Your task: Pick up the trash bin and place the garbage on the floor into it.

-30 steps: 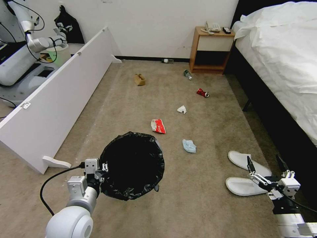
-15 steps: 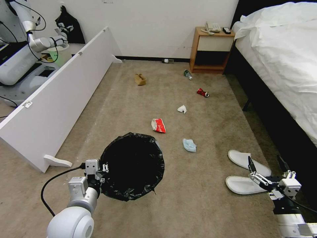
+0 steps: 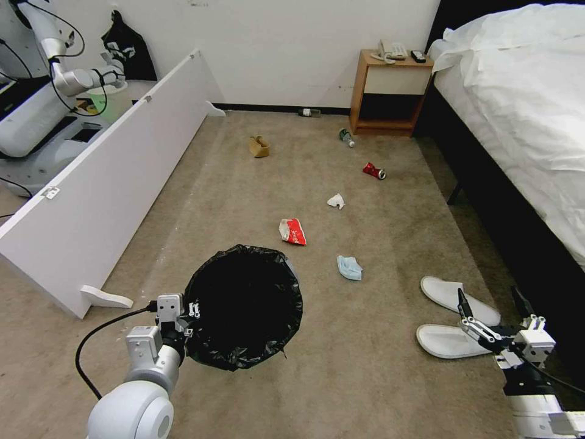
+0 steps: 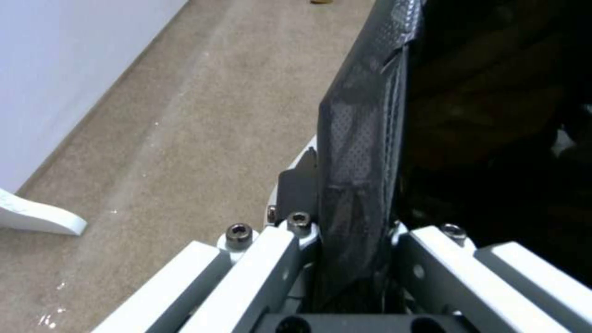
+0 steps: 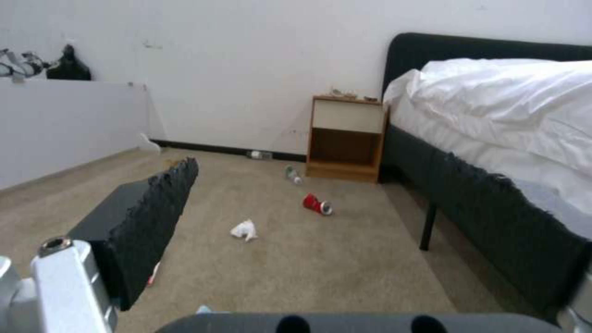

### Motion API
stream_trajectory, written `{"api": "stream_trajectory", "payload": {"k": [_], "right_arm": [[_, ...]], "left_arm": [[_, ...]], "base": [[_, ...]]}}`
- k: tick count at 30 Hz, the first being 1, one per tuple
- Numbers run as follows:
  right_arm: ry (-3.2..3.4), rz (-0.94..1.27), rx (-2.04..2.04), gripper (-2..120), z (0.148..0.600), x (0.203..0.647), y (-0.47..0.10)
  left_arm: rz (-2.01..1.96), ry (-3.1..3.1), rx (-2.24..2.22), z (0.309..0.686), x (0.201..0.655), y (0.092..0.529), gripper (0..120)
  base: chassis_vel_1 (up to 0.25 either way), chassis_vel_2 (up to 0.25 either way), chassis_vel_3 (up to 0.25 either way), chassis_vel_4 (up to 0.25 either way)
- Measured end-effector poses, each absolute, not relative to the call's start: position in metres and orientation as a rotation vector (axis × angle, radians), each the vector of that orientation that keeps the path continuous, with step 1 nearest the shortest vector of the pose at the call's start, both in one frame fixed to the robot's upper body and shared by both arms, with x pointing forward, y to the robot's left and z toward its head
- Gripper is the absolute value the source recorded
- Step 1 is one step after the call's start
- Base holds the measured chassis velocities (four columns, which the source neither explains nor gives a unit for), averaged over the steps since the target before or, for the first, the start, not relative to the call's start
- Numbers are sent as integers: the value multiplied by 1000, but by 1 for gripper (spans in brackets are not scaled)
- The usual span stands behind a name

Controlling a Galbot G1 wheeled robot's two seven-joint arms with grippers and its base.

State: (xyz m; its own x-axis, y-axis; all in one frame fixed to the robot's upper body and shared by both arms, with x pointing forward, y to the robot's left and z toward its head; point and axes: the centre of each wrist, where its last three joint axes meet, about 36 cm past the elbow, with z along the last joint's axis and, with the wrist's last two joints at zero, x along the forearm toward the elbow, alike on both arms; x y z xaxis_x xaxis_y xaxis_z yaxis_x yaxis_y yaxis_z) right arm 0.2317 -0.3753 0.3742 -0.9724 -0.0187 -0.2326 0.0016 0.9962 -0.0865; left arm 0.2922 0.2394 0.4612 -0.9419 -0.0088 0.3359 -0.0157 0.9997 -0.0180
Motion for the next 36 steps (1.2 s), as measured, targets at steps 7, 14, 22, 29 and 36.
{"api": "stream_trajectory", "payload": {"k": [7,14,22,29,36], "right_arm": [[2902,-147,-74,100,374,231,-379],[2894,-143,-90,100,373,230,-380],[2896,-131,-82,100,374,230,-376],[2892,-122,-70,100,374,230,-374],[2890,-124,-65,100,375,230,-374]], "left_arm": [[26,-2800,16,461,292,240,2],[24,-2800,10,461,292,238,2],[19,-2800,5,461,292,239,2],[17,-2804,6,461,292,239,2],[18,-2804,6,461,292,240,2]], "base": [[0,0,0,0],[0,0,0,0],[-110,95,104,-104],[-150,151,152,-147],[-18,17,10,-12]]}}
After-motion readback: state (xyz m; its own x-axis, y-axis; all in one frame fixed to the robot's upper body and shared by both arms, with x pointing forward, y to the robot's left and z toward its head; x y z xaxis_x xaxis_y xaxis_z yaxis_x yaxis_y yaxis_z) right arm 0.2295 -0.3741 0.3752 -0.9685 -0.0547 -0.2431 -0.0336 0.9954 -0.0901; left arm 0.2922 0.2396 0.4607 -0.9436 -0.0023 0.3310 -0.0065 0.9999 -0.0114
